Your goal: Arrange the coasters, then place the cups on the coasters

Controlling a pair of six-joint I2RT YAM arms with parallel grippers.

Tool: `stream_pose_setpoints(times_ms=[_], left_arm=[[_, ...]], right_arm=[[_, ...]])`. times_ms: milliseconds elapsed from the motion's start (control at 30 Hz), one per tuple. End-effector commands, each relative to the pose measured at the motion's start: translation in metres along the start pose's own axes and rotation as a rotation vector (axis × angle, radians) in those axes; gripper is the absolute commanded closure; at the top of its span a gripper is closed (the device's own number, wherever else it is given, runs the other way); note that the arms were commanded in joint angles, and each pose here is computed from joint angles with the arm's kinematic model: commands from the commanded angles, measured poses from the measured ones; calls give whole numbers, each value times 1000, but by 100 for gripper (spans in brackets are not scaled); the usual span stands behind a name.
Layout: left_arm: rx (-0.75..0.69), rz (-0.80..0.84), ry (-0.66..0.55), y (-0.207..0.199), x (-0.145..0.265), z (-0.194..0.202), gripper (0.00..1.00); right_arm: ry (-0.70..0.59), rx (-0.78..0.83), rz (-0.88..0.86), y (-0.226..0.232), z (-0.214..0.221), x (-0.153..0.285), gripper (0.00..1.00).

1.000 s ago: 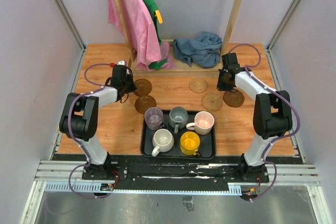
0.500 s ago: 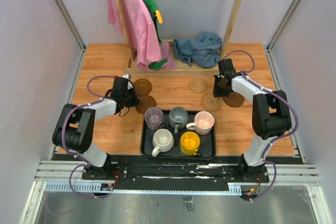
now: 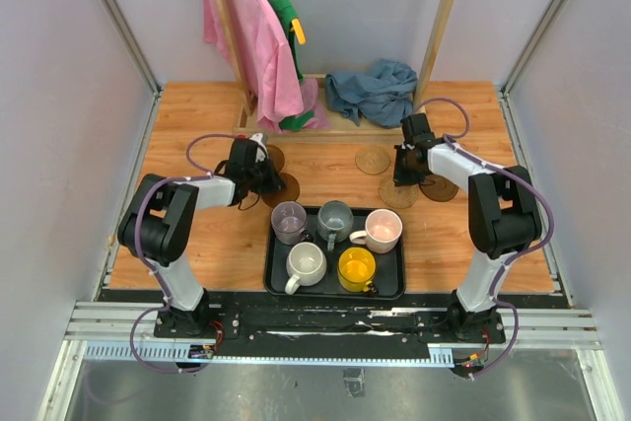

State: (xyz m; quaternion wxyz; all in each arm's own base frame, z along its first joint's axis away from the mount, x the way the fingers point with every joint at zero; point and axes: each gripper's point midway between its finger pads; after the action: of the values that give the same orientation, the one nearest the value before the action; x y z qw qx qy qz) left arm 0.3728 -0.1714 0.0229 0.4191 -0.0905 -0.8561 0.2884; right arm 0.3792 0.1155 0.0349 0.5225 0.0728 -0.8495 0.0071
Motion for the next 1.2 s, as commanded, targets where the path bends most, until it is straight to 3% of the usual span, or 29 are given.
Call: stream_pose_setpoints(times_ms=[0,533,800,967,1167], left_arm=[[21,2,126,7,-24,33,99],[35,138,121,-45,-77,-1,100],[48,156,109,-54,-95,-13,99],[44,184,76,-66,-93,-26,99],[13,240,-4,-89,-58,-49,100]], right_arm=[[35,-11,25,0,9,-10,99],[121,-103,122,-28,6,-44,99],[101,-114,136,-42,-25,-55,99],[29,-84,129,-38,-50,-37,99],[-102,29,207,-31,-77,16,99]])
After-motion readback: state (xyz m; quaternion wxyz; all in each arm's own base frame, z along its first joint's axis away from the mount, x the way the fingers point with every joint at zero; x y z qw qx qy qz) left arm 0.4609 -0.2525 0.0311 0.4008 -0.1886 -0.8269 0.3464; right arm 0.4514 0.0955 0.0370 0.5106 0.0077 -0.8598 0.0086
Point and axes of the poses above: each gripper's point midway between its finger pads, its own x axis back along the fingers, its own y axis along the line the jaws close on, z = x × y, and after that the axes turned 12 degrees about x, right-handed
